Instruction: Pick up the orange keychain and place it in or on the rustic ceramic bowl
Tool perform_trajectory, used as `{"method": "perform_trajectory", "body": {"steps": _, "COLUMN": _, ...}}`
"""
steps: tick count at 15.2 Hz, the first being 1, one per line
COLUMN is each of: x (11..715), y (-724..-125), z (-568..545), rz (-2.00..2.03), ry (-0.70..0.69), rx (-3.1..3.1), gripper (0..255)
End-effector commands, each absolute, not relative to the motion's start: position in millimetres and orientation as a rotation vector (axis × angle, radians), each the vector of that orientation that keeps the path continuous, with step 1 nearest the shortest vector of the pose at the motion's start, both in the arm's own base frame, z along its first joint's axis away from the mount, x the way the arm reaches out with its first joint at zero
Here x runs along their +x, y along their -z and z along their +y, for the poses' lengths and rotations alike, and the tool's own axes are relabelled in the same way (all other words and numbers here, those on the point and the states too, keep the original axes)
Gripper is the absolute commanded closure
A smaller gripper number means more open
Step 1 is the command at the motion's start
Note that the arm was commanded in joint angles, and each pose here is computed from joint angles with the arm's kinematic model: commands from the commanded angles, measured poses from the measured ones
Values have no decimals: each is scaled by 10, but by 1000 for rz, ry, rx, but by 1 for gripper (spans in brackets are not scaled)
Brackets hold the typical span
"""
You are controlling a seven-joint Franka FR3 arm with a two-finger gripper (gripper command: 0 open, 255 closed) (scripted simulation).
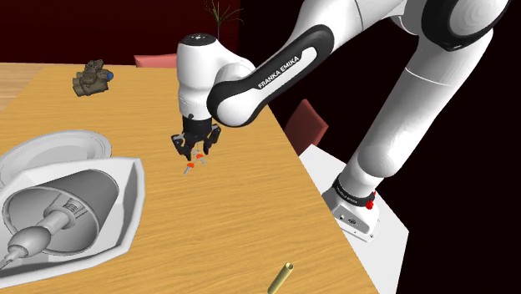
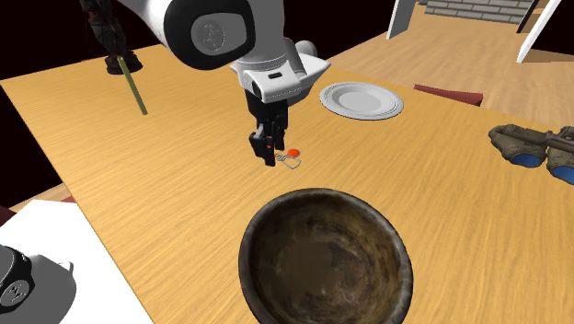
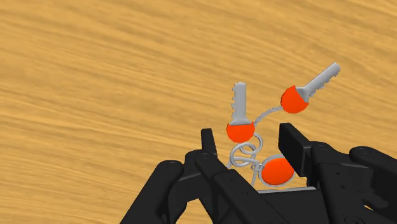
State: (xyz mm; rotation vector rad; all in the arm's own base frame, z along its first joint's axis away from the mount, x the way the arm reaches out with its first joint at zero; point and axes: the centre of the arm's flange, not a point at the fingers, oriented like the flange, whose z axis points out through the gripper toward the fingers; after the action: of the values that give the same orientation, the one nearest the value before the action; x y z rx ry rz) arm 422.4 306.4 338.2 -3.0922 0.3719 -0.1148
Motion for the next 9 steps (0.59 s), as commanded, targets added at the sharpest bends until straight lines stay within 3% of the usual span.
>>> {"method": "perform_trajectory", "body": {"steps": 1, "x": 4216, "y": -3357, "z": 3080, "rz": 366, "ry": 109, "rx": -3089, "gripper": 255}}
{"method": "perform_trajectory", "body": {"steps": 9, "x": 4209, "y": -3608, "z": 3092, "rz": 366, "ry": 109, "rx": -3089, "gripper": 255}}
